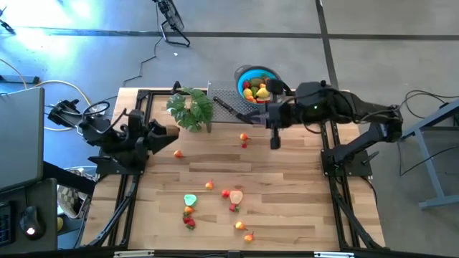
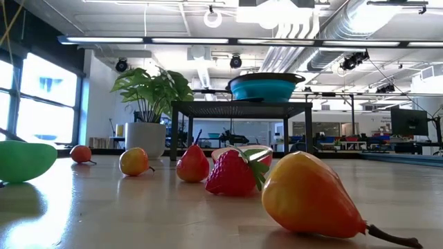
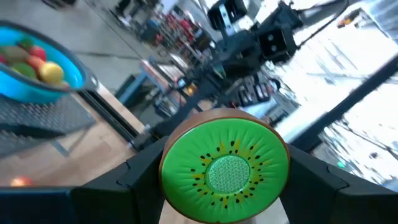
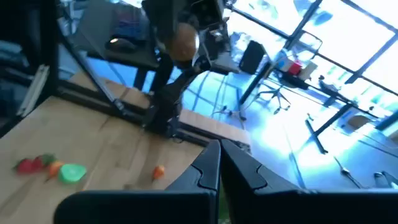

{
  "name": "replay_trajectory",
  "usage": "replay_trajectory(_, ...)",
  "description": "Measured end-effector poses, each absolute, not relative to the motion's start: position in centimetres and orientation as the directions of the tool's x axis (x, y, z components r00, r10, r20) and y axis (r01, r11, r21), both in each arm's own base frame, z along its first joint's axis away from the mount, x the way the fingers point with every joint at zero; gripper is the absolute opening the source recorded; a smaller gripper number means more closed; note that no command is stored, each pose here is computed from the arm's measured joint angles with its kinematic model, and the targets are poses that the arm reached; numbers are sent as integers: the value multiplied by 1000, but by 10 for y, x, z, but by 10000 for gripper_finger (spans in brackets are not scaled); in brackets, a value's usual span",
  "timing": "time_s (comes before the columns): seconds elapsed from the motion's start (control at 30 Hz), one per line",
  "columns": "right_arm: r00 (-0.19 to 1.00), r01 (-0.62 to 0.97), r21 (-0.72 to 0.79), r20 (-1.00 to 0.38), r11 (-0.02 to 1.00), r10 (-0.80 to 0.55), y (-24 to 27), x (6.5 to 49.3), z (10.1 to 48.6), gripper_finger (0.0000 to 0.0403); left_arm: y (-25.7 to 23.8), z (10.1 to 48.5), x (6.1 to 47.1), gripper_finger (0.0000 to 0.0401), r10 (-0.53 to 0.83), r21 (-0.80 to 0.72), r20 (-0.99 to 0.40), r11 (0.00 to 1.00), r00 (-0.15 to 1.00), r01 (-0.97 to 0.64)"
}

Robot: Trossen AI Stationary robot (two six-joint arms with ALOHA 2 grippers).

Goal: Pick & Place Fruit
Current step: Put the brown kiwi in the blue bowl on the shelf

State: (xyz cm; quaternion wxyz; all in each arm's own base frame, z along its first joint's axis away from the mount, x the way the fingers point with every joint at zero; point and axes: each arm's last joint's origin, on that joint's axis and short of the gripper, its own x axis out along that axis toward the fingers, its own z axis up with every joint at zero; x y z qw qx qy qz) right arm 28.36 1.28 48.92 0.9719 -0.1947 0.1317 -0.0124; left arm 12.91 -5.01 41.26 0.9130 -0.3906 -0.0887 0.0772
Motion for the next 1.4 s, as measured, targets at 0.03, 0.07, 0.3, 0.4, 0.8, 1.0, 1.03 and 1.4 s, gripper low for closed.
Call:
replay_trajectory(0.03,966,-20,-379,-245,925,-80,10,284,490,5,-47,413,129,241,220,-725,106,685,970,-76)
replay_trajectory(0.07,966,-12,-376,-243,927,-86,7,284,490,5,-45,414,129,241,215,-718,111,692,970,-72)
replay_trajectory(0.3,981,-57,-344,-195,937,-12,-11,295,491,3,-26,413,140,241,164,-684,121,728,979,-38)
replay_trajectory(0.4,985,-72,-341,-173,937,12,-13,306,488,3,-15,411,149,241,151,-673,108,738,983,-40)
replay_trajectory(0.8,984,-17,-434,-168,901,-63,-19,313,484,5,22,410,188,241,89,-661,178,748,980,52)
replay_trajectory(1.0,983,-33,-489,-172,872,-59,-19,316,483,27,33,407,199,241,65,-665,184,743,981,76)
replay_trajectory(1.03,983,-37,-490,-176,871,-57,-19,316,482,39,33,406,201,241,63,-666,182,742,981,75)
replay_trajectory(1.4,978,-47,-490,-202,870,-61,-19,349,461,266,33,407,205,241,59,-661,202,745,978,92)
